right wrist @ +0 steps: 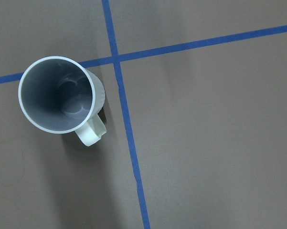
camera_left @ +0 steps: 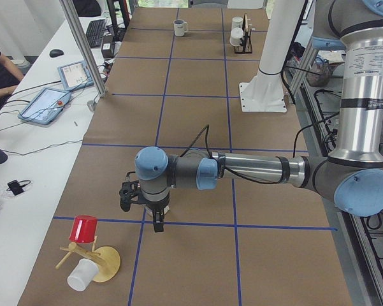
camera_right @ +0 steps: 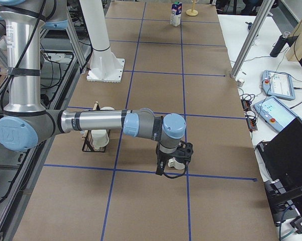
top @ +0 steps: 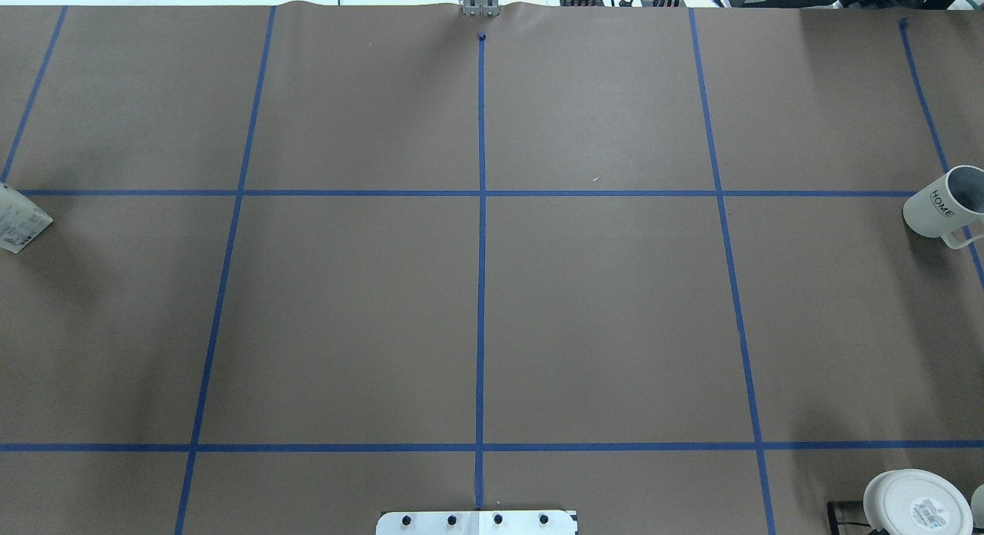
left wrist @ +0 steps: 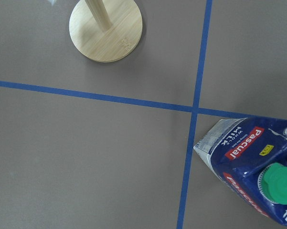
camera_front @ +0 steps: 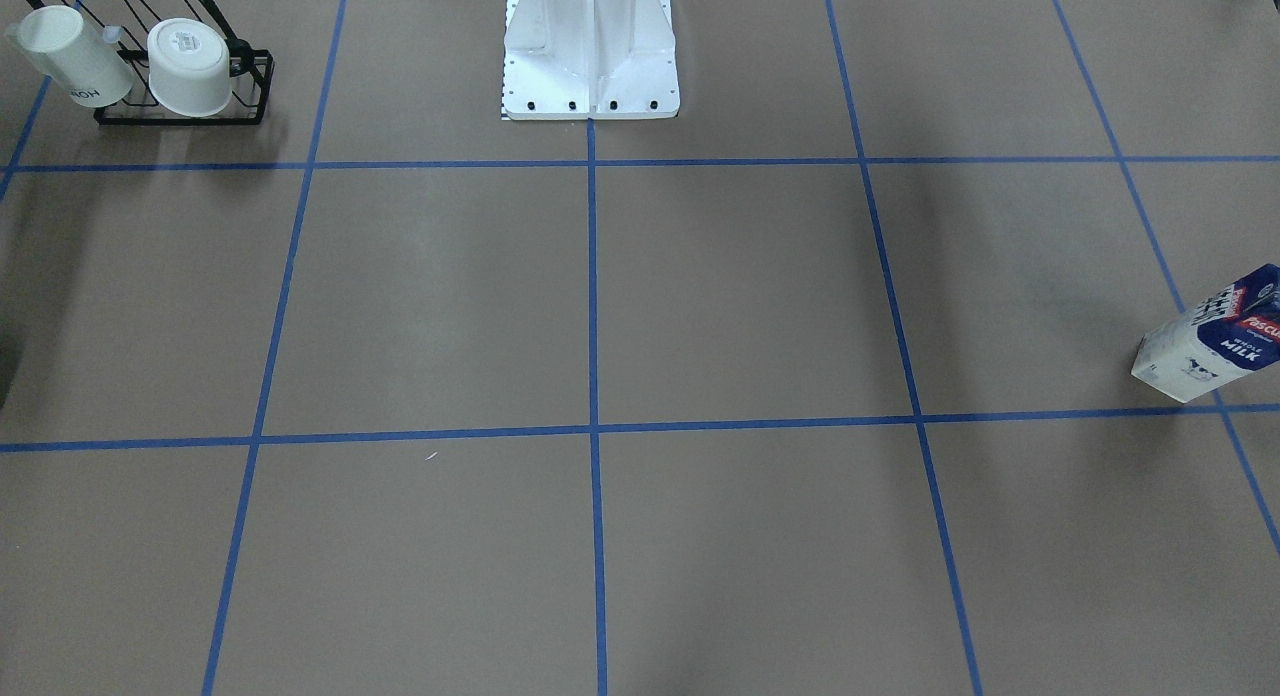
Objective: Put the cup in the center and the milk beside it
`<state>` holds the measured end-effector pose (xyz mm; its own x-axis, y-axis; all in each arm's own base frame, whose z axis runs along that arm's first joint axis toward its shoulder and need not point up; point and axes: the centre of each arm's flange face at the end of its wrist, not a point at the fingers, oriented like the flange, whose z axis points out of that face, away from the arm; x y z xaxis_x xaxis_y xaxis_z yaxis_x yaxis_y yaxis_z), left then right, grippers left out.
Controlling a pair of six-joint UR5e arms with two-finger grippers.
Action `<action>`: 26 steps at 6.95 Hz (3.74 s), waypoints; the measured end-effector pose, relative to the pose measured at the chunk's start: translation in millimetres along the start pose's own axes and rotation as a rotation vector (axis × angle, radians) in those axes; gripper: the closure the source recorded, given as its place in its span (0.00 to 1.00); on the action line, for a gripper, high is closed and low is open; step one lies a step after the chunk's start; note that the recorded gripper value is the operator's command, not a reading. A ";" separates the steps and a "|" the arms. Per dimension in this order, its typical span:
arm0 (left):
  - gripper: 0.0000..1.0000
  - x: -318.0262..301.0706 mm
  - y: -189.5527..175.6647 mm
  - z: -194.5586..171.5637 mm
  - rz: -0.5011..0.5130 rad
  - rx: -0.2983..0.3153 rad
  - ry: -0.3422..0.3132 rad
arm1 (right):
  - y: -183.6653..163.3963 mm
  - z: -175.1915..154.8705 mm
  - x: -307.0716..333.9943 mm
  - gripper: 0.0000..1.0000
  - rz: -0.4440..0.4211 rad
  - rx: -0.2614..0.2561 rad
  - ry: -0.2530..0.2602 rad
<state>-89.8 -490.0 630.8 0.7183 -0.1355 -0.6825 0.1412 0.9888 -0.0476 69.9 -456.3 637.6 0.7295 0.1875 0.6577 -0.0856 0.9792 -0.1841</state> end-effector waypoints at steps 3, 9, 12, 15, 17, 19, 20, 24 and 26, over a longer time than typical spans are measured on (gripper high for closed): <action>0.01 -0.4 -0.2 0.3 0.000 0.000 -0.001 | -0.5 -0.4 -0.3 0.00 0.000 0.001 0.001; 0.01 3.6 -0.3 -4.6 0.004 0.015 -0.003 | -13.0 -11.2 -12.0 0.00 -0.054 0.061 0.014; 0.01 10.7 -5.2 -10.5 0.032 0.039 -0.002 | -18.0 2.6 -1.1 0.00 -0.070 0.079 0.023; 0.01 14.0 -20.6 -6.8 0.020 0.055 0.002 | -25.1 16.9 9.5 0.00 -0.117 0.129 0.017; 0.01 13.4 -23.4 -4.7 -0.039 0.067 0.009 | -41.5 13.6 -7.5 0.00 -0.163 0.148 -0.017; 0.01 16.8 -24.1 -8.2 -0.038 0.082 0.018 | -50.6 28.9 -27.8 0.00 -0.234 0.150 -0.060; 0.01 18.8 -24.7 -10.6 -0.035 0.088 0.020 | -59.0 38.0 -37.1 0.00 -0.276 0.163 -0.069; 0.01 22.6 -27.1 -13.8 -0.029 0.094 0.022 | -92.2 71.0 -47.1 0.00 -0.300 0.124 -0.075; 0.01 23.5 -28.2 -14.3 -0.028 0.094 0.023 | -98.0 90.2 -45.4 0.00 -0.289 0.086 -0.070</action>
<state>-86.6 -520.2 605.7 0.6977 -0.1605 -0.6981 0.2253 0.9743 0.0012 -16.1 -553.7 691.6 0.6837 -0.0981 0.7232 0.0598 0.9951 0.0785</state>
